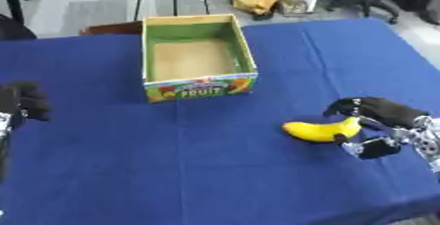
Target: Pick up objects on the table and place them in the box.
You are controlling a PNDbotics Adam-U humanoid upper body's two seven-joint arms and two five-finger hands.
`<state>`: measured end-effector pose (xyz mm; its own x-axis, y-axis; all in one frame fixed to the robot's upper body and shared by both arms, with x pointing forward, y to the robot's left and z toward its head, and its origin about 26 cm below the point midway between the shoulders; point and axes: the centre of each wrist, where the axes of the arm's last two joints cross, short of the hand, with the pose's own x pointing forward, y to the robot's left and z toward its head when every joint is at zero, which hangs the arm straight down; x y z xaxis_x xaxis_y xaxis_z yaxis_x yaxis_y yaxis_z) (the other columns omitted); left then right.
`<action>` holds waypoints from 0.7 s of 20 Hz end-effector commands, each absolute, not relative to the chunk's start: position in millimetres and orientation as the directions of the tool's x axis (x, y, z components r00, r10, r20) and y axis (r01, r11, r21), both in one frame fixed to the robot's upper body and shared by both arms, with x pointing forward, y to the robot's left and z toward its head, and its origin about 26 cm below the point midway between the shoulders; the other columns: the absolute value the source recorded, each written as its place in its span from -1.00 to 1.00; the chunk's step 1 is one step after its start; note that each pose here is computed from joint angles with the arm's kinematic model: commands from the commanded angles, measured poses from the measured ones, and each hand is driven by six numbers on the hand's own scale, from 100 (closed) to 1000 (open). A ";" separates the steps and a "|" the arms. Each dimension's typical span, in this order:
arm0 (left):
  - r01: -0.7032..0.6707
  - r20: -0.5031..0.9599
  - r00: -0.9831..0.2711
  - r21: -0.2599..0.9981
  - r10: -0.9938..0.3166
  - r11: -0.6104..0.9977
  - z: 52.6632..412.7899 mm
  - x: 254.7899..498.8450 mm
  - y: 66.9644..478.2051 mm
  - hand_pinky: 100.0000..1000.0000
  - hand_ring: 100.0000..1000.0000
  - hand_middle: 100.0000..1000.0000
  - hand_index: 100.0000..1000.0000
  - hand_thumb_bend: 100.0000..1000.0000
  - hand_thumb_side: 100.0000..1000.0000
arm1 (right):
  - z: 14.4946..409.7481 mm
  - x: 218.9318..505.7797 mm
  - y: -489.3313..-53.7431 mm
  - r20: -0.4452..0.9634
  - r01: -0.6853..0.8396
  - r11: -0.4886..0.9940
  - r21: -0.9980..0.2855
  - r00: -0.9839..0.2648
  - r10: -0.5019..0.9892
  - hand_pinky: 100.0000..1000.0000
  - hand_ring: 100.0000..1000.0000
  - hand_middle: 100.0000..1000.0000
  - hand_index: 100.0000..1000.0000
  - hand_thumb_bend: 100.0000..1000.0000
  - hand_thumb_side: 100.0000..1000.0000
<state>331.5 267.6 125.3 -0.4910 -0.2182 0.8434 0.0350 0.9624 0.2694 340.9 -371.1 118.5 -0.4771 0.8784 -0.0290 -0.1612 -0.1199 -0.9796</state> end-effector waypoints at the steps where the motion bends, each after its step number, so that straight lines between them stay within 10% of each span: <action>1: 0.021 0.823 -0.516 0.291 -0.239 0.956 135.7 331.0 272.8 -0.03 0.03 0.06 0.40 0.00 0.60 | 127.4 343.3 -374.7 -0.060 -0.144 -0.146 -0.979 -0.478 0.876 0.43 0.65 0.58 0.73 -1.00 -0.62; 14: 0.021 0.823 -0.516 0.292 -0.239 0.956 135.7 331.1 272.6 -0.03 0.03 0.06 0.39 0.00 0.60 | 120.0 343.7 -373.6 -0.063 -0.168 -0.167 -0.971 -0.494 0.867 0.44 0.65 0.58 0.73 -1.00 -0.60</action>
<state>331.5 267.6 125.3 -0.4910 -0.2182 0.8434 0.0350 0.9624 0.2694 341.5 -370.3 110.3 -0.4936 0.8690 -0.0339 -0.1903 -0.1460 -0.9708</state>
